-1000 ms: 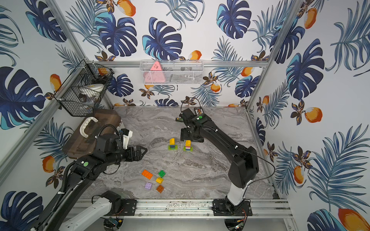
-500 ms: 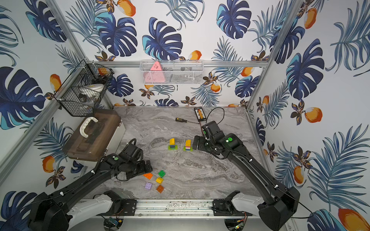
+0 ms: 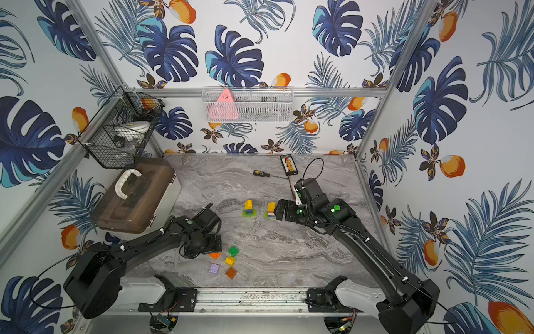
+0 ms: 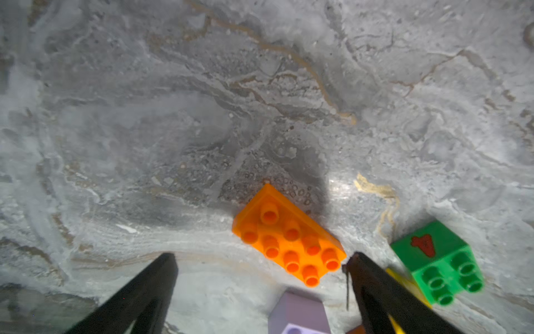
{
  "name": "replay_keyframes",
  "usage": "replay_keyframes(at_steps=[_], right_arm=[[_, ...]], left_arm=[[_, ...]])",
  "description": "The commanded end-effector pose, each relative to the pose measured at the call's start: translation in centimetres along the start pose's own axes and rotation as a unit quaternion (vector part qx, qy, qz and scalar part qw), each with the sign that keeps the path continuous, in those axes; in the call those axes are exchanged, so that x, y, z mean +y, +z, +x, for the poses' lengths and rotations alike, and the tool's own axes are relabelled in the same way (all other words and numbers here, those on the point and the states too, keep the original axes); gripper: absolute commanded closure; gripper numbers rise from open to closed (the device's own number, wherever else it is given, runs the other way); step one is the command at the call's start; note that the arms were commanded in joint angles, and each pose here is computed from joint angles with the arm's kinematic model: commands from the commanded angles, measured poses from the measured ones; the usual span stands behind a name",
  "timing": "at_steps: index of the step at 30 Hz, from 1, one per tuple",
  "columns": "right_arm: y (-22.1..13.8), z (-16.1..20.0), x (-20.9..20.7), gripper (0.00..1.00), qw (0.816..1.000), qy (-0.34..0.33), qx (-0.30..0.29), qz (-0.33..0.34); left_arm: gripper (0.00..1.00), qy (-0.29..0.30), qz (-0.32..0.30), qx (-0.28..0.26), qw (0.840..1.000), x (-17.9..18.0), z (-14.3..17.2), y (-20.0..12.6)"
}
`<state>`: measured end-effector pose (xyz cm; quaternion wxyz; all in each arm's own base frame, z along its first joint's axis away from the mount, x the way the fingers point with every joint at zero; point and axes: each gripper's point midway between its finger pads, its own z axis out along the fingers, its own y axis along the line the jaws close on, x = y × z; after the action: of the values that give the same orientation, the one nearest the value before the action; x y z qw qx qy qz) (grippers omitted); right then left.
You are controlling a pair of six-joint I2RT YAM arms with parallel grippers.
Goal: Assemble the number 1 with lego
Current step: Pick up the lego brick from the center of the board.
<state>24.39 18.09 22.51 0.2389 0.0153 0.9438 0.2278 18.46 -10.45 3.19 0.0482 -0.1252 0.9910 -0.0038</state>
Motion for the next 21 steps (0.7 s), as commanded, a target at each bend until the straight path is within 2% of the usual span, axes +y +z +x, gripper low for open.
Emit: replay_keyframes(at_steps=[1,5,7,12,21], right_arm=[[0.0,-0.1,0.9,0.00,1.000,-0.012,-0.002,-0.025],[0.0,-0.1,1.3,0.00,0.999,-0.012,-0.002,-0.036],[-0.1,0.0,1.2,0.00,0.999,-0.011,0.001,-0.035],[-0.7,-0.1,1.2,0.00,0.999,-0.012,-0.007,-0.034],[-0.7,-0.4,1.2,0.00,0.999,-0.010,-0.012,-0.031]], left_arm=[[0.01,-0.023,-0.014,-0.004,1.000,0.3,0.6,-0.2],[0.01,-0.086,0.019,-0.028,0.996,-0.5,0.4,-0.6],[0.01,-0.090,0.026,-0.033,0.995,-1.0,-0.1,-0.7],[0.01,-0.040,-0.009,-0.017,0.999,-1.7,-0.6,-0.7],[0.04,-0.006,-0.012,0.010,1.000,-0.8,2.2,-0.2]])
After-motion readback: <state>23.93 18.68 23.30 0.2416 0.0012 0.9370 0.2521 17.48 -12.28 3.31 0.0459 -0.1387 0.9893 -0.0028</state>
